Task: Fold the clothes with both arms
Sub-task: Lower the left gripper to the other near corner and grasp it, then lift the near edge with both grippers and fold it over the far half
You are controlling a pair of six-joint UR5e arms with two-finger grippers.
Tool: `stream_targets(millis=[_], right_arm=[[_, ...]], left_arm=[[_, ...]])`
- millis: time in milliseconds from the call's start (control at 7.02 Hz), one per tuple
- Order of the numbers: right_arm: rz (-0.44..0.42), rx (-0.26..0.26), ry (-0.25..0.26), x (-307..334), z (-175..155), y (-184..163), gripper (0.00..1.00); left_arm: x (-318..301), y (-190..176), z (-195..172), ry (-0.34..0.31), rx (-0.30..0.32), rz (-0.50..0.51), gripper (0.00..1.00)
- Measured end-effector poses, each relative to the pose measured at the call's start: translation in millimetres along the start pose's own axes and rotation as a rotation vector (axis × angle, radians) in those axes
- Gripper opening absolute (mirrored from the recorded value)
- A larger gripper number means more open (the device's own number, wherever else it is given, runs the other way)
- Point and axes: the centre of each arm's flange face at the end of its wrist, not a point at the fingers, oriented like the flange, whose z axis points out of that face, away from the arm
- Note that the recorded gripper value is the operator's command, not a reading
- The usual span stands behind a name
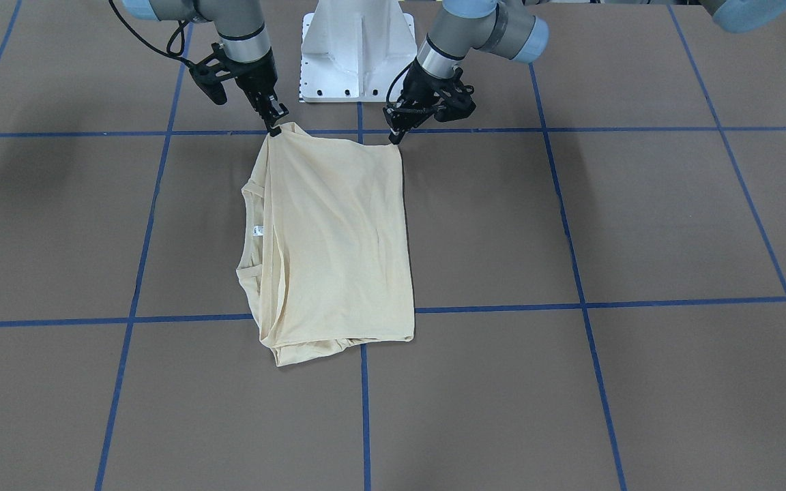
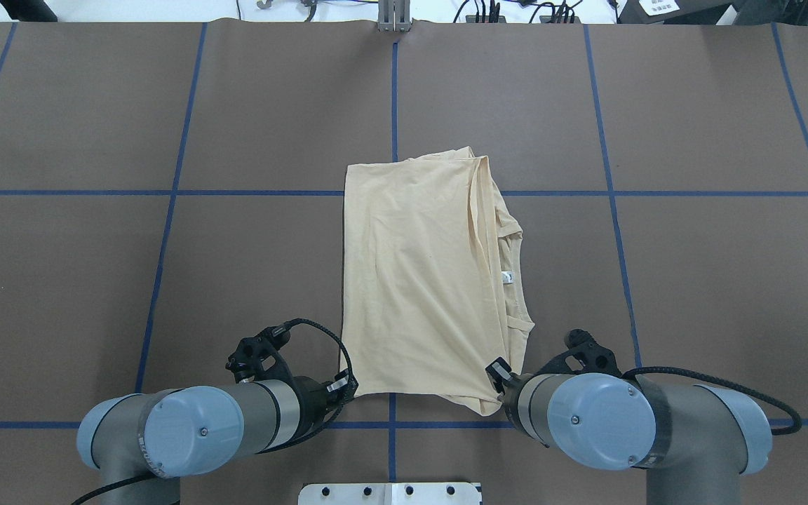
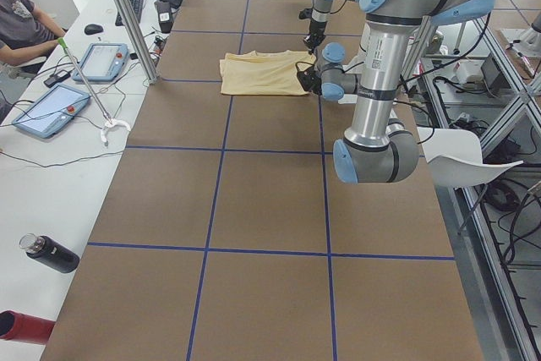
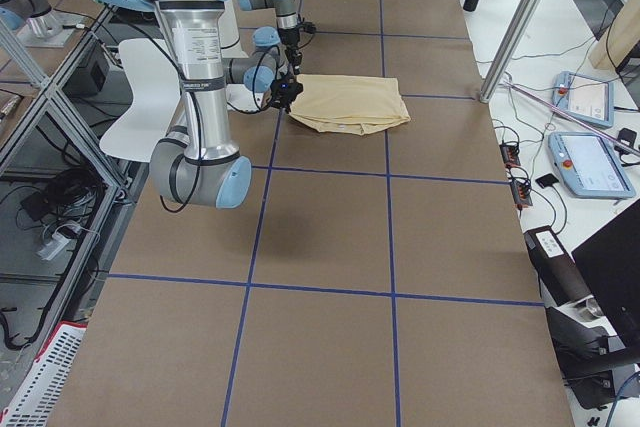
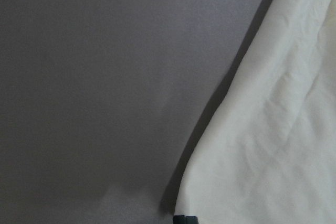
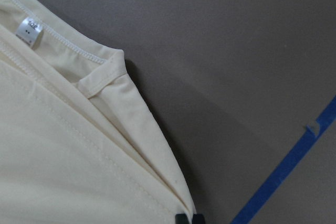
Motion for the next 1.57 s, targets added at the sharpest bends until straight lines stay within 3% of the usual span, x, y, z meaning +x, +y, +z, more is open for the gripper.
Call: stream_targets(millis=[570, 998, 1283, 1568], right_arm=[[-0.001, -0.028, 0.0, 12, -22, -8, 0.0], [0.046, -0.111, -0.007, 18, -66, -13, 0.0], [0.082, -0.087, -0.057, -27, -71, -41, 0.0], [0.084, -0.079, -0.066, -107, -60, -81, 0.0]], left_arm=[[23, 50, -84, 0.017, -0.085, -0.049, 0.0], [35, 59, -122, 0.056, -0.128, -0.077, 0.0], [47, 30, -127, 0.082, -0.075, -0.031, 0.0], [62, -23, -122, 0.092, 0.02, 0.038, 0.0]])
